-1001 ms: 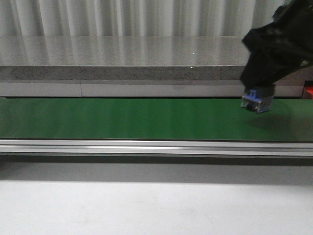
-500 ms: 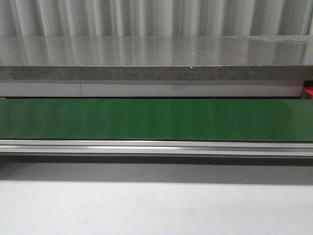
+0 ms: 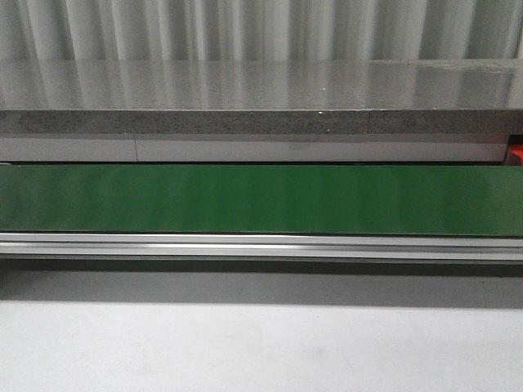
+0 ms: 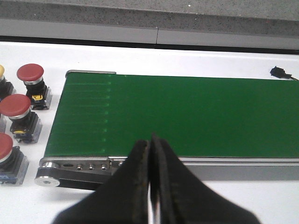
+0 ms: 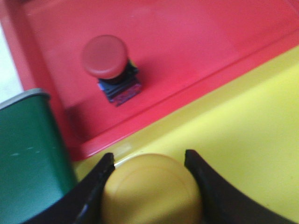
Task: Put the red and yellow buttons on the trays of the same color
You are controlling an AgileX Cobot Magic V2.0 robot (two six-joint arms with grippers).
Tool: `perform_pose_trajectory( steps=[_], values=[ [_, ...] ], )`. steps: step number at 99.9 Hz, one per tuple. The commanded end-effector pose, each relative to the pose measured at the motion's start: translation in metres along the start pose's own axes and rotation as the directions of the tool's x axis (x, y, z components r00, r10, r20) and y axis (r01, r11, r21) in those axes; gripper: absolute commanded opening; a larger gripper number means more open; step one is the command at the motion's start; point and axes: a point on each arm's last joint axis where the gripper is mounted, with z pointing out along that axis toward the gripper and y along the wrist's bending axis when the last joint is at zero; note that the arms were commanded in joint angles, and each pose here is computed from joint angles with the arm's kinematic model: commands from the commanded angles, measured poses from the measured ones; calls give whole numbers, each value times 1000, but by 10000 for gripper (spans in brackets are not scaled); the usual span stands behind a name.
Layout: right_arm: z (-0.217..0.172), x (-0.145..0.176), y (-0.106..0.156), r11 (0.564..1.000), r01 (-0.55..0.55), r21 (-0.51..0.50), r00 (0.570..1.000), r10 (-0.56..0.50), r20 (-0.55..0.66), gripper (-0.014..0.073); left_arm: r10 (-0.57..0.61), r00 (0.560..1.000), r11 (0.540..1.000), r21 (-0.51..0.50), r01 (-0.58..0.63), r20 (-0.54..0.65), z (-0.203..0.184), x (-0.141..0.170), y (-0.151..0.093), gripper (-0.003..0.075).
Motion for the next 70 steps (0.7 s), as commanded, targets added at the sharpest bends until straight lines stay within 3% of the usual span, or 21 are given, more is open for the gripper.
perform_pose_trajectory(
  steps=[1,42,52,64,70],
  values=[
    [-5,-15,-5,1000,-23,21,995,20,98,204,-8,994,1000,15,7,107,-4,-15,-2,-20],
    [36,4,-9,998,-61,25,998,61,-33,218,-8,994,1000,15,7,107,-4,-15,-2,-20],
    [36,4,-9,998,-62,25,997,63,-36,342,-8,994,1000,15,7,107,-4,-15,-2,-20],
    [36,4,-9,998,-63,25,997,64,-36,597,-8,994,1000,15,7,107,-4,-15,-2,-20],
    [35,4,-8,998,-62,23,997,63,-37,672,-8,994,1000,15,7,107,-4,-15,-2,-20]
  ],
)
